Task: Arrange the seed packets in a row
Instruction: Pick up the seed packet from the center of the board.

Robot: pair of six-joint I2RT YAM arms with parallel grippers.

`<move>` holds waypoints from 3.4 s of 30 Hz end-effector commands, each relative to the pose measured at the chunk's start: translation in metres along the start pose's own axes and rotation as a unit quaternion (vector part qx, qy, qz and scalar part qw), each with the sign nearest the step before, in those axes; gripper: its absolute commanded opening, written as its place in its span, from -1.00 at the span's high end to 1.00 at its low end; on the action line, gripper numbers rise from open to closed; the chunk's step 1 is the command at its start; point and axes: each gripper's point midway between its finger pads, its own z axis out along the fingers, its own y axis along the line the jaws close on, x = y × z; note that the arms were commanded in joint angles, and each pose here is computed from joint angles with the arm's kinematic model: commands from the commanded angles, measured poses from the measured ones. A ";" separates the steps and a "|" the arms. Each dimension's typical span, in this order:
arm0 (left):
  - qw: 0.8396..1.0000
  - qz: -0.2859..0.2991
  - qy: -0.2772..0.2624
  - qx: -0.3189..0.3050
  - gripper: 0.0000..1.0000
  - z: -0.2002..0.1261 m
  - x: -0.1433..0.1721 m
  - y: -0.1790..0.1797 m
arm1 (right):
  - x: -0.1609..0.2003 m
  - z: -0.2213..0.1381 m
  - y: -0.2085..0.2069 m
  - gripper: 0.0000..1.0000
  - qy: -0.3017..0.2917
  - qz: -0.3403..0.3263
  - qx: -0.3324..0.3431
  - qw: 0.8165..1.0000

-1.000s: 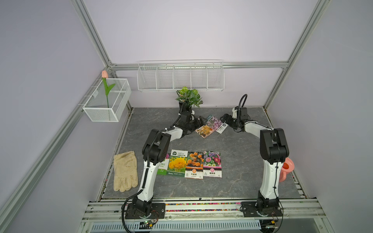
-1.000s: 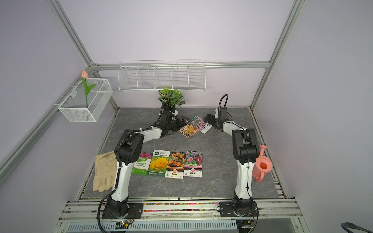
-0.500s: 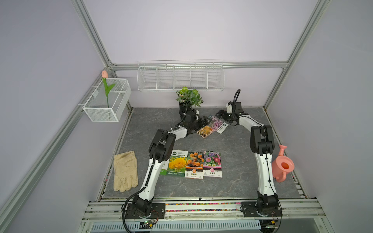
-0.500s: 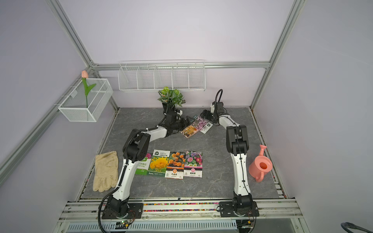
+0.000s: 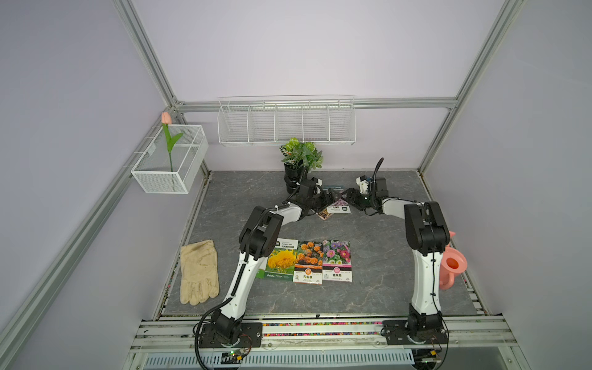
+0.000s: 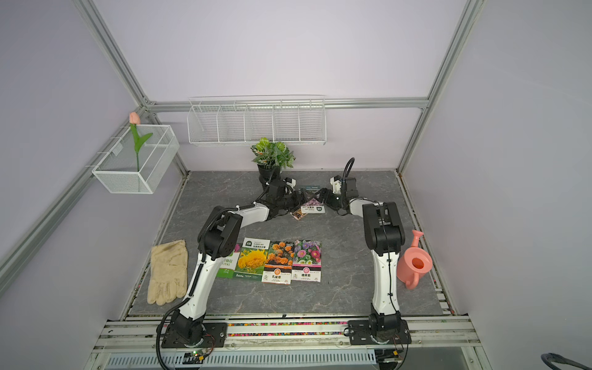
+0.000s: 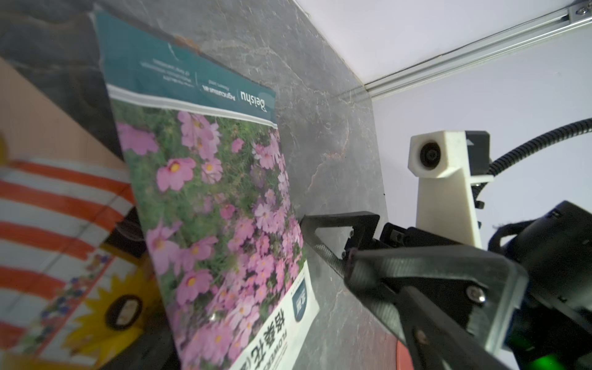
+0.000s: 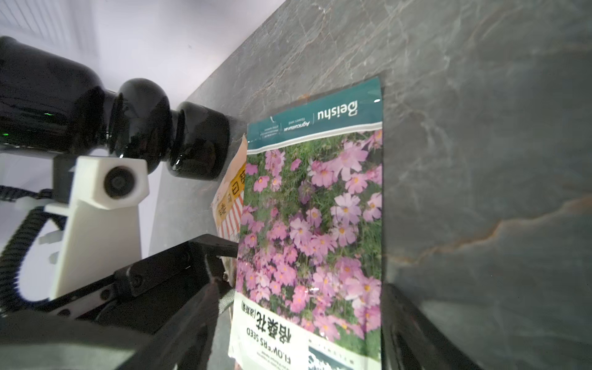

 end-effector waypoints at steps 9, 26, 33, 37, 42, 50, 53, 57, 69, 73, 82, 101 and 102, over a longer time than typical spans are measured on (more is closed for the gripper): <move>0.999 0.006 0.023 0.027 0.89 -0.020 0.019 -0.029 | 0.053 -0.026 -0.008 -0.58 0.027 0.063 0.013 0.998; 0.954 0.145 0.234 0.122 1.00 -0.117 0.106 -0.101 | 0.043 -0.138 0.067 -0.81 -0.025 -0.050 -0.018 0.998; 0.933 0.164 0.277 0.158 1.00 -0.159 0.141 -0.115 | 0.058 -0.151 0.099 -0.81 -0.014 -0.062 -0.089 0.994; 0.932 0.168 0.281 0.156 1.00 -0.167 0.146 -0.115 | 0.078 -0.161 0.119 -0.74 -0.002 -0.063 -0.150 0.987; 0.931 0.170 0.283 0.155 1.00 -0.166 0.144 -0.116 | 0.105 -0.165 0.141 -0.58 0.033 -0.070 -0.191 0.978; 0.929 0.184 0.276 0.163 1.00 -0.173 0.134 -0.129 | 0.142 -0.144 0.146 -0.27 0.102 -0.094 -0.161 0.977; 0.932 0.183 0.267 0.164 1.00 -0.177 0.126 -0.129 | 0.146 -0.145 0.145 0.06 0.105 -0.095 -0.157 0.977; 0.937 0.175 0.255 0.160 1.00 -0.181 0.115 -0.125 | 0.146 -0.147 0.147 0.39 0.105 -0.101 -0.150 0.978; 0.949 0.151 0.236 0.145 0.18 -0.180 0.097 -0.111 | 0.138 -0.153 0.138 0.86 0.073 -0.114 -0.098 0.986; 0.959 0.134 0.213 0.128 -0.53 -0.178 0.087 -0.104 | 0.123 -0.162 0.134 0.86 0.035 -0.108 -0.080 0.990; 0.994 0.069 0.053 0.060 -0.68 -0.176 0.065 -0.071 | 0.045 -0.187 0.106 0.86 -0.147 0.016 -0.019 0.989; 0.971 0.111 -0.186 0.106 -0.80 -0.129 0.038 -0.136 | 0.030 -0.168 0.135 0.86 -0.231 0.129 -0.107 0.958; 0.969 0.108 -0.196 0.107 -0.75 -0.129 0.036 -0.136 | 0.033 -0.166 0.135 0.86 -0.229 0.133 -0.110 0.958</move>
